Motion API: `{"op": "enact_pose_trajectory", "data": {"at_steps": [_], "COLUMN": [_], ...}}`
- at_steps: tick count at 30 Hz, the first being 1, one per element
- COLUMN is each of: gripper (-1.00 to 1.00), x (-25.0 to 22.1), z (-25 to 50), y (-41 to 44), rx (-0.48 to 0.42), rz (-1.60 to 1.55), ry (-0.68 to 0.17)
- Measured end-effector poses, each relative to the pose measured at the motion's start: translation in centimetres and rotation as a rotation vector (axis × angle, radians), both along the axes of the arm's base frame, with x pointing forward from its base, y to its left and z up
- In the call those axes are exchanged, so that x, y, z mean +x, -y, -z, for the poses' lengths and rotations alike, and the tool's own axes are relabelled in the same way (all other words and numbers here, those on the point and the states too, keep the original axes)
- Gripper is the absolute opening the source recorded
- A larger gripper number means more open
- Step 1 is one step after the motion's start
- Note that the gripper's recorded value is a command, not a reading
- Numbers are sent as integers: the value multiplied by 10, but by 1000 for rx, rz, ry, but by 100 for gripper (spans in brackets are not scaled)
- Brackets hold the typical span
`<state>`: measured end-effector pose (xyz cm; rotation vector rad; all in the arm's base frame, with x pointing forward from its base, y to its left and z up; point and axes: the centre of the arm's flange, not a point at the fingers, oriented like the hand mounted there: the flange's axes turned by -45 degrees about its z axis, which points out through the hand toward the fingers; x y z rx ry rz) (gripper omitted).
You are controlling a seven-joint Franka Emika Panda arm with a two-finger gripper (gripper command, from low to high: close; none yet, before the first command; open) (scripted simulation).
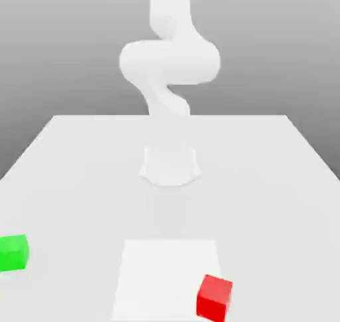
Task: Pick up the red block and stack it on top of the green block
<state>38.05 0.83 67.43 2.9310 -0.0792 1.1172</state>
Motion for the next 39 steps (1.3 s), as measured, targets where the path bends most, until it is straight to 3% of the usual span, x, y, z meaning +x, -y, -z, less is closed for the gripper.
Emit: {"op": "enact_pose_trajectory", "data": {"at_steps": [6, 13, 18, 25, 30, 31, 39], "gripper": [0, 0, 0, 0, 0, -100, -100], "x": [68, 111, 119, 101, 97, 97, 98], "z": [101, 230, 306, 450, 519, 527, 516], "y": [-17, -32, -42, -66, -69, -69, -69], "rx": [19, 50, 74, 139, 147, 147, 148], "rz": [86, 175, 222, 312, 323, 323, 324], "ry": [-172, -365, -474, -691, -715, -716, -715]}}
